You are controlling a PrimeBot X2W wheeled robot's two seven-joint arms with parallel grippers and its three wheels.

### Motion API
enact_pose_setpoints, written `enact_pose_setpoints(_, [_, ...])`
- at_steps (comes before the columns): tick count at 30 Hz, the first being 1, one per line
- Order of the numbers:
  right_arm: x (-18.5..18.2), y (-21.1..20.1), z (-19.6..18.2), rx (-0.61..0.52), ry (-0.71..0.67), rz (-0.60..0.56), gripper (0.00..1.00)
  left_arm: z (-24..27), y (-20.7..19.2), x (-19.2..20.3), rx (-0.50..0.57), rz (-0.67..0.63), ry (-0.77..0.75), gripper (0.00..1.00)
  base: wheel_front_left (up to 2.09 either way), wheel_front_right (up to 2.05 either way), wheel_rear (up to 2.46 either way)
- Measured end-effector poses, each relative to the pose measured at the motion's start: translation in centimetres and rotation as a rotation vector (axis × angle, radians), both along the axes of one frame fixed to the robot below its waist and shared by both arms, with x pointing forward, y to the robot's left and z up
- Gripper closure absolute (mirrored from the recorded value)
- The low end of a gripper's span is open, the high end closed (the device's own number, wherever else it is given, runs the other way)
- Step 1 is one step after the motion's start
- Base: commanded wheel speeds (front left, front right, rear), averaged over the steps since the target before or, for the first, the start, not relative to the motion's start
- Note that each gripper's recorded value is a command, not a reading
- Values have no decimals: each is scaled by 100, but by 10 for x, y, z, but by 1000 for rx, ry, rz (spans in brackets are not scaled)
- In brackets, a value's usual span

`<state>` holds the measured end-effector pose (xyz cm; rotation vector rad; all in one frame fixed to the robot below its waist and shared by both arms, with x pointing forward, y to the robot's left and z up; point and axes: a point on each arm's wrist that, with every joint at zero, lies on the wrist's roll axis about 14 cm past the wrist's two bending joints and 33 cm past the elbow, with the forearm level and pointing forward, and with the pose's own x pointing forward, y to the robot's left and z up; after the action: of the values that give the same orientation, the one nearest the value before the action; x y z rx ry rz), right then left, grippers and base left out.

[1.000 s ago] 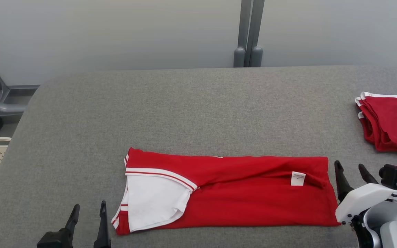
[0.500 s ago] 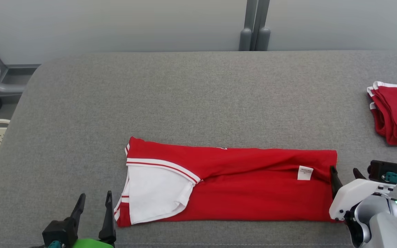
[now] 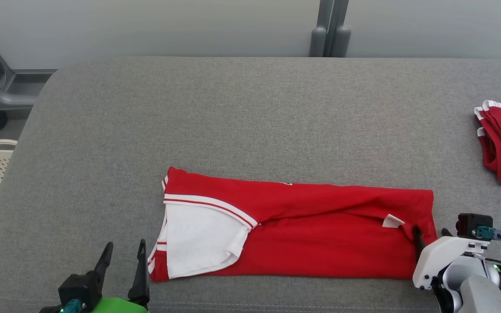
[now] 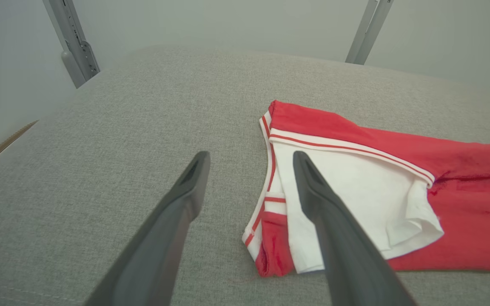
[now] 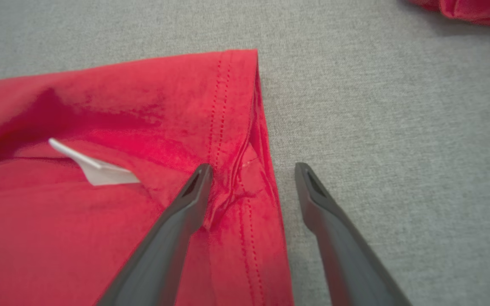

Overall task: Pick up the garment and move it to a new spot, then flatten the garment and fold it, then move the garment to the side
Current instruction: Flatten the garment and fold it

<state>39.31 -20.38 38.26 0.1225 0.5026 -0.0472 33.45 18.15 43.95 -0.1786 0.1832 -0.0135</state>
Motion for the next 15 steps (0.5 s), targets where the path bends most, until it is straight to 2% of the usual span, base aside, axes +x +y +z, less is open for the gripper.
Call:
enact_pose_setpoints(9, [2,10,-12,45,59,8,0,-1,0,2,3,-4,3,0,0,0,0])
enact_pose_setpoints(10, [3,13,-13,58,63,9,15,-1,0,3,3,-4,2,0,0,0,0])
enact_pose_setpoints(11, [4,14,-13,68,65,8,58,-1,1,3,3,-3,3,0,0,0,0])
enact_pose_setpoints(12, [5,15,-14,70,67,11,95,-1,1,3,2,-3,4,0,0,0,0])
enact_pose_setpoints(13, [6,17,-14,75,68,13,100,-1,1,3,2,-3,4,0,0,0,0])
enact_pose_setpoints(15, [7,18,-13,84,68,11,100,-2,1,3,2,-2,5,0,0,0,0])
